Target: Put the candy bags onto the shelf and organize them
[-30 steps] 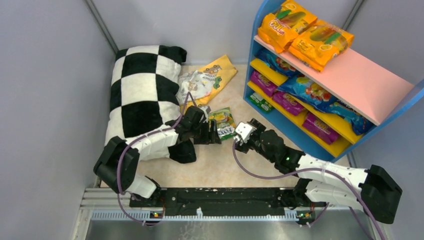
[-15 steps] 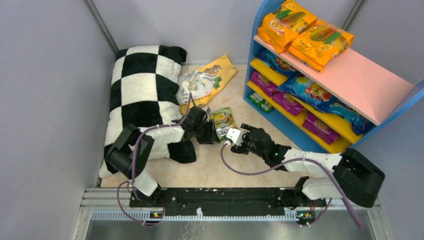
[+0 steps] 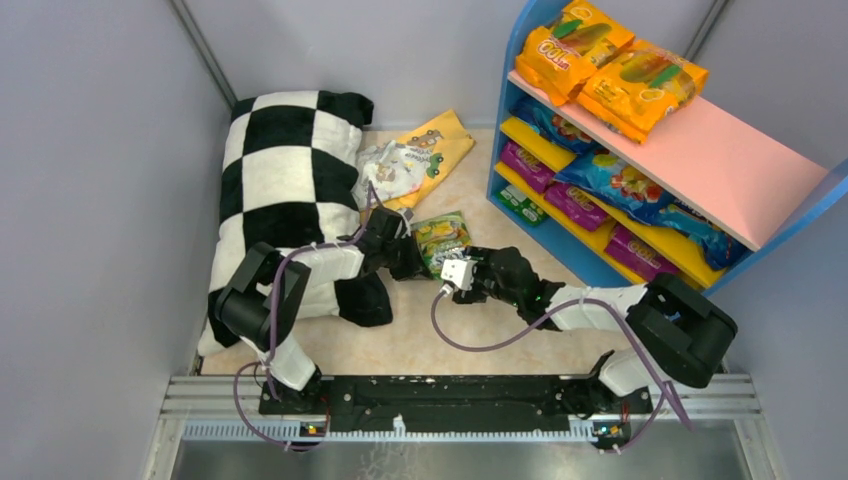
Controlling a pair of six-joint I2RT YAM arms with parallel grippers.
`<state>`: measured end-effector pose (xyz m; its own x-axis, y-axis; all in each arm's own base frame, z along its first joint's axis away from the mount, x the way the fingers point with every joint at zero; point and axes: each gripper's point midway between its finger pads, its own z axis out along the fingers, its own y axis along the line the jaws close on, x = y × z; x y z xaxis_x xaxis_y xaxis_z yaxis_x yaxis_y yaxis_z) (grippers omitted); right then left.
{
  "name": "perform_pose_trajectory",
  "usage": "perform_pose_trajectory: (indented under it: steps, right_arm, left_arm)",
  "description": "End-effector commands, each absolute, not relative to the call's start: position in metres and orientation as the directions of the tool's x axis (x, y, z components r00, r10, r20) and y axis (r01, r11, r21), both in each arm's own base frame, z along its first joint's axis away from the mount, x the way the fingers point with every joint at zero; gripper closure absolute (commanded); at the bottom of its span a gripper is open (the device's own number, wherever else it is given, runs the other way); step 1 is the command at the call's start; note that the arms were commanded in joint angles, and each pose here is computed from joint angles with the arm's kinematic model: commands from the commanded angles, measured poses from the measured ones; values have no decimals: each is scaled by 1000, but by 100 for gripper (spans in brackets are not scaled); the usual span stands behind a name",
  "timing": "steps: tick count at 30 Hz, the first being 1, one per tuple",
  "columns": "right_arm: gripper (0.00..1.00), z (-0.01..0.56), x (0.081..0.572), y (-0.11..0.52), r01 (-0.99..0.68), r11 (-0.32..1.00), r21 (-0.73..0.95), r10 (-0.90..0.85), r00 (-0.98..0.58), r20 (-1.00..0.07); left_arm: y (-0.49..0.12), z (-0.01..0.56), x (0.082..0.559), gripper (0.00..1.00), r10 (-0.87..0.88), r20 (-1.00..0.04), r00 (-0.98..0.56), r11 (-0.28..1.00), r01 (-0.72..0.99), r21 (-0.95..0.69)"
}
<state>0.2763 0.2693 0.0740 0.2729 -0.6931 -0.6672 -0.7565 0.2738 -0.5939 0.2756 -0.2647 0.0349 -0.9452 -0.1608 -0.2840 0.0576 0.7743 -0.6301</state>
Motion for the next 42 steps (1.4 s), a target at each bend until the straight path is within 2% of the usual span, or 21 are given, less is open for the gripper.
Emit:
perform_pose_trajectory:
  steps: [1, 4, 9, 15, 21, 22, 27, 34, 37, 39, 41, 42]
  right_arm:
    - [28, 101, 278, 297, -739, 210, -640, -604, 416, -680]
    - [26, 97, 273, 302, -739, 154, -656, -591, 463, -661]
    - [21, 99, 285, 314, -699, 171, -694, -567, 507, -650]
    - [12, 111, 327, 321, -559, 291, -776, -598, 527, -604]
    - [12, 114, 348, 337, -531, 320, -784, -558, 564, -609]
    - [14, 112, 349, 340, -532, 309, -788, -557, 571, -604]
    - [39, 102, 358, 348, -541, 283, -792, -553, 583, -595]
    - [56, 110, 353, 351, -574, 302, -761, -522, 568, -636]
    - [72, 113, 349, 347, -599, 313, -737, -518, 542, -661]
    - [83, 114, 346, 345, -614, 322, -720, -516, 524, -678]
    - [96, 116, 343, 342, -626, 335, -704, -509, 508, -695]
    - [100, 118, 342, 340, -630, 349, -693, -507, 495, -705]
  left_arm:
    - [-275, 76, 293, 100, -180, -368, -912, 712, 137, -688]
    - [-277, 89, 290, 100, -179, -372, -911, 690, 153, -708]
    - [-278, 107, 285, 100, -167, -376, -911, 669, 175, -723]
    - [-274, 111, 284, 100, -159, -381, -911, 674, 182, -716]
    - [-271, 117, 285, 100, -163, -387, -908, 673, 185, -716]
    - [-270, 117, 285, 100, -160, -391, -906, 675, 189, -713]
    - [-266, 122, 286, 100, -153, -400, -904, 668, 204, -716]
    - [-258, 131, 293, 100, -157, -418, -895, 679, 209, -703]
    - [-250, 144, 300, 100, -166, -460, -872, 695, 227, -682]
    - [-245, 158, 305, 91, -169, -505, -847, 708, 252, -660]
    - [-238, 173, 309, 73, -174, -546, -819, 727, 267, -633]
    - [-234, 181, 311, 68, -178, -565, -806, 740, 269, -617]
